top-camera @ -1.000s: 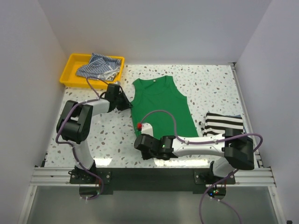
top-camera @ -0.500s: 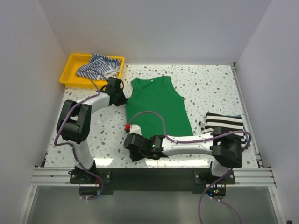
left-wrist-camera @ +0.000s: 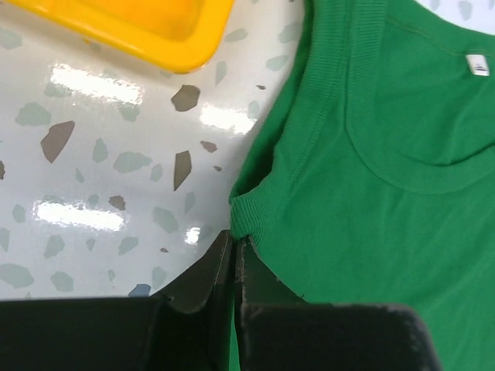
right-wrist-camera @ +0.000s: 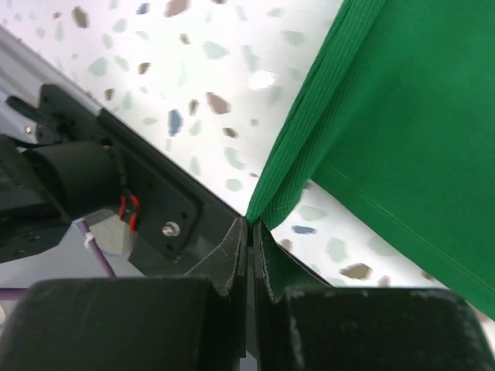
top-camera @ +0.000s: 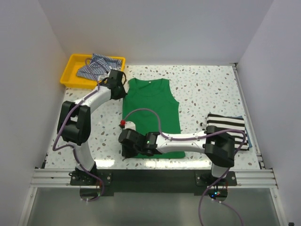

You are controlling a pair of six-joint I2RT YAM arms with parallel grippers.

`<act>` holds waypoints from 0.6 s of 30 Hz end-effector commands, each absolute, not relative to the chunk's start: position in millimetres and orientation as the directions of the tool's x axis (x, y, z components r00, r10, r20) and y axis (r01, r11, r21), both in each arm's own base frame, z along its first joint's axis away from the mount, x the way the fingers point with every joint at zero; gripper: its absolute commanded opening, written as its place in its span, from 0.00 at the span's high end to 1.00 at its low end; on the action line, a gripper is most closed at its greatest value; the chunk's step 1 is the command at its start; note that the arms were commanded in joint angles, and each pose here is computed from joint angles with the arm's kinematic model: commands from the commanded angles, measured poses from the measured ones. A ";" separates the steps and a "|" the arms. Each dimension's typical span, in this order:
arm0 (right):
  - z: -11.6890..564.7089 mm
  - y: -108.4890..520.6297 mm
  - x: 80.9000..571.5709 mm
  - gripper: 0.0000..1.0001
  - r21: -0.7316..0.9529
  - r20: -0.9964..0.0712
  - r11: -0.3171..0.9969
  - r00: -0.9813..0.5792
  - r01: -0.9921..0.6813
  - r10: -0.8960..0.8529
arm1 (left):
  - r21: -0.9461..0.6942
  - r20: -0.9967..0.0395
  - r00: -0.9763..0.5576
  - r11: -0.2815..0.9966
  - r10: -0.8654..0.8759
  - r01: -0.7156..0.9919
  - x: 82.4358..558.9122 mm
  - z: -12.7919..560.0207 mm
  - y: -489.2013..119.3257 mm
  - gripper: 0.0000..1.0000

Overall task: Fold and stack the tank tops
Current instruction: Fold the tank top

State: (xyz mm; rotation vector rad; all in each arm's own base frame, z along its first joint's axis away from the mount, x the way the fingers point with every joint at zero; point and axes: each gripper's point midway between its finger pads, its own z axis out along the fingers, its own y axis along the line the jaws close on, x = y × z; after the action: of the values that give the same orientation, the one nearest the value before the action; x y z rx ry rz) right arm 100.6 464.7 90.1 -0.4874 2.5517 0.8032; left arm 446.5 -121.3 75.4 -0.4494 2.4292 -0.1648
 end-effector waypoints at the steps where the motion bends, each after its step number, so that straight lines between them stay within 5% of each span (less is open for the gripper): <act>1: 116.7 448.7 105.6 1.00 0.522 -0.478 0.761 -0.871 -0.385 -0.112 | -0.238 -0.660 -0.674 0.943 -0.333 -0.233 467.0 104.2 -137.9 1.00; 18: 81.8 344.6 105.7 1.00 0.475 -0.465 0.855 -0.884 -0.207 0.045 | -0.247 -0.634 -0.730 0.961 -0.255 -0.121 463.1 83.2 -226.4 1.00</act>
State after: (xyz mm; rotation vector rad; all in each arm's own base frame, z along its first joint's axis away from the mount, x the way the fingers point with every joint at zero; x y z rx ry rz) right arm 104.9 353.3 75.9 -0.2046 2.5823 0.7131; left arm 445.7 -216.0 64.6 -0.2378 2.4658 -0.2288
